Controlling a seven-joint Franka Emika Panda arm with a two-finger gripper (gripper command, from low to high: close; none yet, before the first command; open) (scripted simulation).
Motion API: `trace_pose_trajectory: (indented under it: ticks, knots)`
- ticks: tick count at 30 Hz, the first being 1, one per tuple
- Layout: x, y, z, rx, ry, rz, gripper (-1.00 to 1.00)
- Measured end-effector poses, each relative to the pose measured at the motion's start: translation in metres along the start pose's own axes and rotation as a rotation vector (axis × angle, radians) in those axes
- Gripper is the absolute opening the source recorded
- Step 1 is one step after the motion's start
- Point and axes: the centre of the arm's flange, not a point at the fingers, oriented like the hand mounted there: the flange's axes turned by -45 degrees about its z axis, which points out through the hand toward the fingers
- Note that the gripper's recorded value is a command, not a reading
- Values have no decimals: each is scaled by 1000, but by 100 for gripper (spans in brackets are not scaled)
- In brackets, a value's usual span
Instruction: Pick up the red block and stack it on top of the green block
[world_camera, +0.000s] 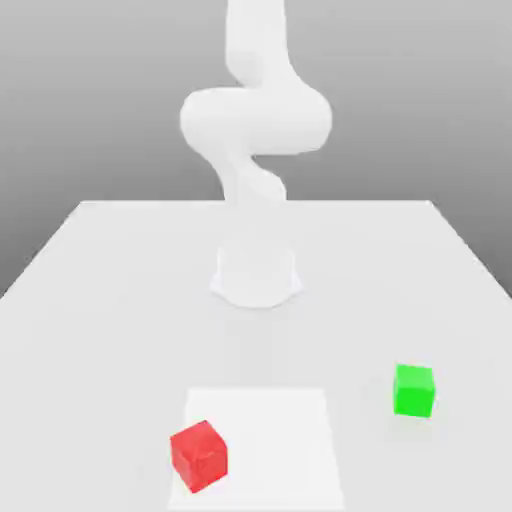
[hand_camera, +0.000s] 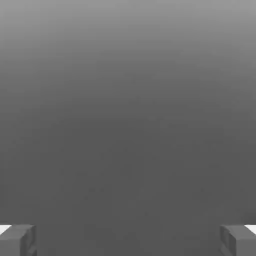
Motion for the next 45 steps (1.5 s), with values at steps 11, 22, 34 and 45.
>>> trace_pose_trajectory:
  ticks: [11, 22, 34, 45]
  knots:
    - [-69, 34, 223, -185, -315, 355, 0]
    - [-219, 72, 373, -316, -613, 737, 0]
    - [-287, 74, 435, -332, -662, 805, -100]
    - [-256, -27, 367, -260, -683, 664, -100]
